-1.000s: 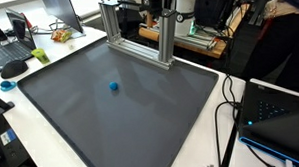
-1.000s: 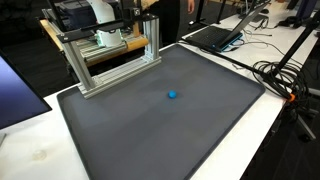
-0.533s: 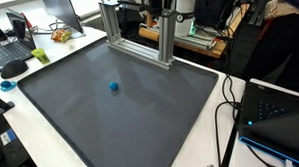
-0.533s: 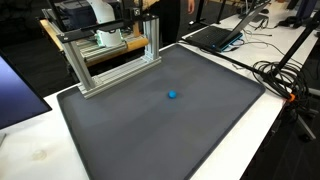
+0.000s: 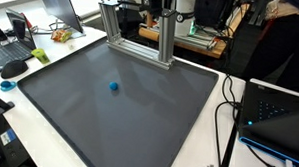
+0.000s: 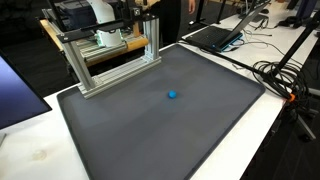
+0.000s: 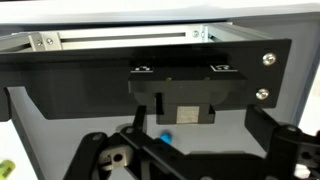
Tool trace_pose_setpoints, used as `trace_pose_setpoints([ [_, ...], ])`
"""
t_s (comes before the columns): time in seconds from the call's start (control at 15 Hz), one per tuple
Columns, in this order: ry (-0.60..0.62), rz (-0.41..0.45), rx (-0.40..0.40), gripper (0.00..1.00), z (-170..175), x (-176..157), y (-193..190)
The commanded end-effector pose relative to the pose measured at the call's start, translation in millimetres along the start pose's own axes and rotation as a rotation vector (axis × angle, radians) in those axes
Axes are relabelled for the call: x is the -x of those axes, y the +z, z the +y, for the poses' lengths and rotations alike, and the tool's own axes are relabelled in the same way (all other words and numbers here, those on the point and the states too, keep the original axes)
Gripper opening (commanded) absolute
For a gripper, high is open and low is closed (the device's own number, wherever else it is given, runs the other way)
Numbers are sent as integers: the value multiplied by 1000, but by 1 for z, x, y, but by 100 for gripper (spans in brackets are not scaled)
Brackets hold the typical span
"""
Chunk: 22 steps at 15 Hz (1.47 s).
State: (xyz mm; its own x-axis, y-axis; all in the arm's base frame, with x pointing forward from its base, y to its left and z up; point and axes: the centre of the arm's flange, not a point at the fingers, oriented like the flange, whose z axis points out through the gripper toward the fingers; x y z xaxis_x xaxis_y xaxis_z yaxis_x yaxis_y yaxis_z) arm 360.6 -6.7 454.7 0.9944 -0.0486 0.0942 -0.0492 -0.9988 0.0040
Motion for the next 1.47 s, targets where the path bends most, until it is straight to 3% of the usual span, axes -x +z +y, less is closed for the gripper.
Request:
trace_pose_setpoints([
  [0.0,23,8,6,100,-8,0,8],
  [1.4,-20,-93,91,100,6,7,27],
])
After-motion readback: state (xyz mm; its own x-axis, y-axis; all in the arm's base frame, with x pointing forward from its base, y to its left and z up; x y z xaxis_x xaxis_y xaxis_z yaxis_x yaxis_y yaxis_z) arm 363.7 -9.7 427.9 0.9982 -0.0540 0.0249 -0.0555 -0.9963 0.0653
